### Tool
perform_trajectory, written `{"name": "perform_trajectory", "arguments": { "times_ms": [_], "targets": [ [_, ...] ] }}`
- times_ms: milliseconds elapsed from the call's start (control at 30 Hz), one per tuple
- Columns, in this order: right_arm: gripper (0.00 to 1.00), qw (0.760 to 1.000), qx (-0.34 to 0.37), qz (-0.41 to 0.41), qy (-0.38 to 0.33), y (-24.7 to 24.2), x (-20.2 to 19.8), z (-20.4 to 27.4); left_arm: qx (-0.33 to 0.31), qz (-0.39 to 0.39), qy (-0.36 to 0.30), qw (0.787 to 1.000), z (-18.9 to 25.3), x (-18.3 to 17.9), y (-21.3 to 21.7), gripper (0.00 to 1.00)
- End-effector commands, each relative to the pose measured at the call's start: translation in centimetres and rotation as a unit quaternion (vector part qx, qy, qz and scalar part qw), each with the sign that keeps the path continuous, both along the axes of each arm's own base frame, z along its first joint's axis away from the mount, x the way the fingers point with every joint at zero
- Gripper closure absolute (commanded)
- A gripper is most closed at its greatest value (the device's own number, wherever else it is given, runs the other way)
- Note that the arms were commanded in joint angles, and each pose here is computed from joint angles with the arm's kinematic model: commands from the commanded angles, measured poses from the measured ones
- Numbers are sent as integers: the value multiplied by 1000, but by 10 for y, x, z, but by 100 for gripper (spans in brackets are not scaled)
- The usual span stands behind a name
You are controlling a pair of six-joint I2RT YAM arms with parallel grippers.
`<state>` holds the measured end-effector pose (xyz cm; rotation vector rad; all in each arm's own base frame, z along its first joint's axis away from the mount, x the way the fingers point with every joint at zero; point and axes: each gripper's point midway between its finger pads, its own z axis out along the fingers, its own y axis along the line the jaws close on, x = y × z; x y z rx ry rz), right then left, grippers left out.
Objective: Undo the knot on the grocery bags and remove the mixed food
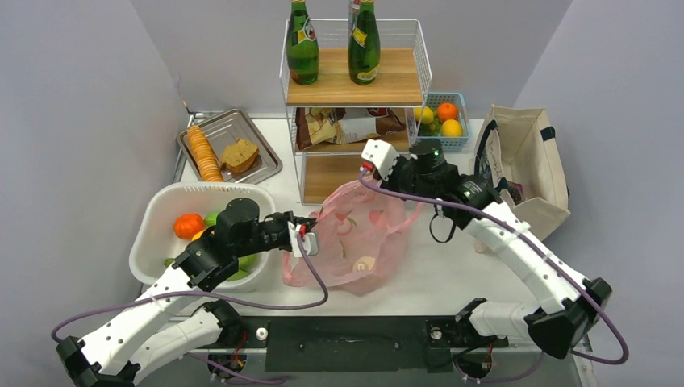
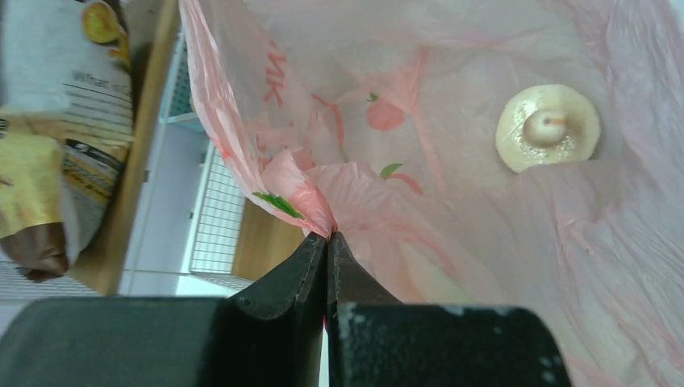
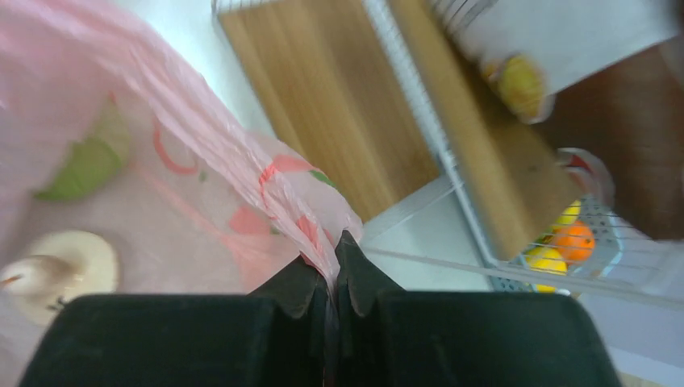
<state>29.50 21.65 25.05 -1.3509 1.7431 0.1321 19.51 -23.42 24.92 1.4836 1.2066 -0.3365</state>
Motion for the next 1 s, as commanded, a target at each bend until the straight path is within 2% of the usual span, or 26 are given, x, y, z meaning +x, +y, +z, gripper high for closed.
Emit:
{"name": "perform_trajectory", "arguments": {
  "times_ms": [0,100,200,300,533,567,600,633,667,733,767,867,933,967],
  "targets": [
    [100,993,117,17,-20,13,-38,68,-31,-28,-73,996,37,-9,4,100],
    [100,995,71,61,26,9,-88,11,11,-103,-61,993,15,-43,6,100],
    [100,994,39,86,49,6,-117,-30,62,-139,-26,988,-19,-68,20,100],
    [100,993,5,91,73,5,-128,-62,84,-140,-1,987,-32,-74,26,100],
    [100,991,3,76,109,7,-133,-79,74,-81,3,994,4,-58,32,100],
    [100,991,10,71,113,8,-132,-79,70,-73,2,995,14,-56,32,96],
    [100,991,14,68,118,10,-132,-80,66,-66,17,995,17,-58,33,80],
    [100,990,27,61,123,13,-131,-78,53,-64,16,996,32,-57,31,70],
    [100,990,38,55,123,16,-128,-75,36,-56,30,997,40,-58,29,56],
    [100,988,62,39,133,20,-123,-70,4,-44,36,998,67,-55,24,44],
    [100,987,75,27,142,22,-121,-67,-6,-45,33,998,82,-53,20,42],
    [100,981,115,-6,157,26,-109,-57,-20,-82,42,996,103,-60,5,42],
    [100,975,141,-27,172,27,-103,-51,-37,-100,47,993,116,-63,-12,49],
    [100,972,151,-36,179,28,-102,-50,-37,-123,50,991,117,-70,-27,57]
  ]
}}
